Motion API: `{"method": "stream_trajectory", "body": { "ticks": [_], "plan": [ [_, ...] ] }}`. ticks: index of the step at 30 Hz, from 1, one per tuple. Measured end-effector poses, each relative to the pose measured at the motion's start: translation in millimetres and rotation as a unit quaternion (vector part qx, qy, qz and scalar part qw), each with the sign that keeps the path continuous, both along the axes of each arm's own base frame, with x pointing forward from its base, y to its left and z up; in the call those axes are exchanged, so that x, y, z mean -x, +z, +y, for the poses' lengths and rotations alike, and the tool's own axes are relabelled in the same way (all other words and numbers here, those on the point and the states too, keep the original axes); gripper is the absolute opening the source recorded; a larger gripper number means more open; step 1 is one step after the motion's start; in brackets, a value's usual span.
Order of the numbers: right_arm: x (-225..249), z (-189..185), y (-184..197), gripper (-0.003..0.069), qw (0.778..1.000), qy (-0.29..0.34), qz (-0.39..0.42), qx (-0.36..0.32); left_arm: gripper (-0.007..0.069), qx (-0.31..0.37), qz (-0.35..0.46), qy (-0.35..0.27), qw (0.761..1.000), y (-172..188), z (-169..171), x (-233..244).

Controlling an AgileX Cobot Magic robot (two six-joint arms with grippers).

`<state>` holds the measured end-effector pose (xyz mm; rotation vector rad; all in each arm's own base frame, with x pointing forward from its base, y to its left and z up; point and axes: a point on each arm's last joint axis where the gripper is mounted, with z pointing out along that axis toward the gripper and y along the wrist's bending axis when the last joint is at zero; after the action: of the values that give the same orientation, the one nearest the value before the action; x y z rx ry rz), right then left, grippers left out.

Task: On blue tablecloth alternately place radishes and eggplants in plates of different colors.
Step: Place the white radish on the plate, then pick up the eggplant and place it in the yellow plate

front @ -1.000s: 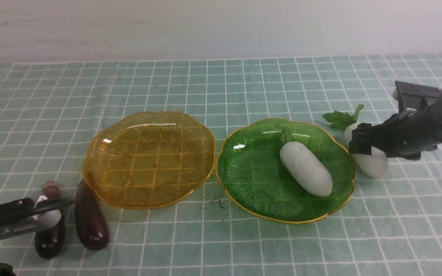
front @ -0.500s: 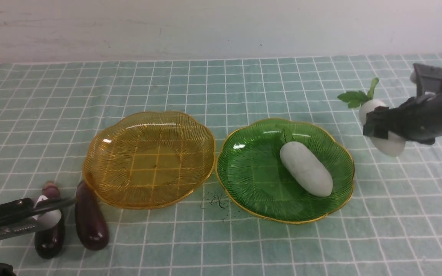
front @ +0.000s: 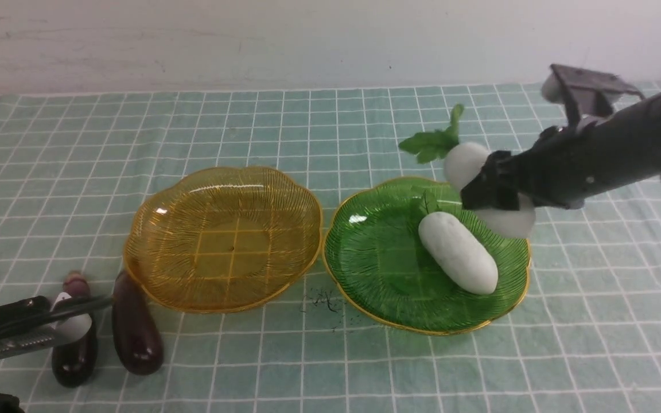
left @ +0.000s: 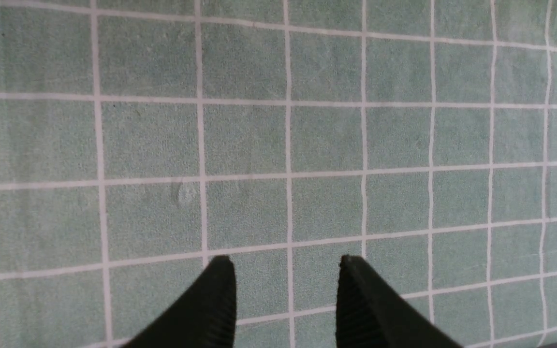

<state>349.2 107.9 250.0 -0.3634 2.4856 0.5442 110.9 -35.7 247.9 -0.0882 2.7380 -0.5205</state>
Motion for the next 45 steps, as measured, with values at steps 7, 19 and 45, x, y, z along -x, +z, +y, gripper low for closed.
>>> {"method": "stream_trajectory", "body": {
  "ticks": [7, 19, 45],
  "plan": [
    [2.4, 22.1, -20.7, 0.0514, 0.999, 0.038, 0.033, 0.008, 0.0269, 0.0, 0.0, 0.0, 1.0, 0.0, 0.0, 0.0],
    [16.1, 20.9, -24.5, 0.0662, 0.99, 0.084, 0.112, 0.015, 0.0269, -0.002, 0.002, 0.01, 1.0, -0.2, 0.9, -0.3],
    [160.2, -41.2, 109.1, -0.0014, 0.997, 0.031, 0.024, 0.062, 0.0464, -0.111, -0.002, 0.082, 0.99, 2.5, 18.6, -102.4]
  ]
}}
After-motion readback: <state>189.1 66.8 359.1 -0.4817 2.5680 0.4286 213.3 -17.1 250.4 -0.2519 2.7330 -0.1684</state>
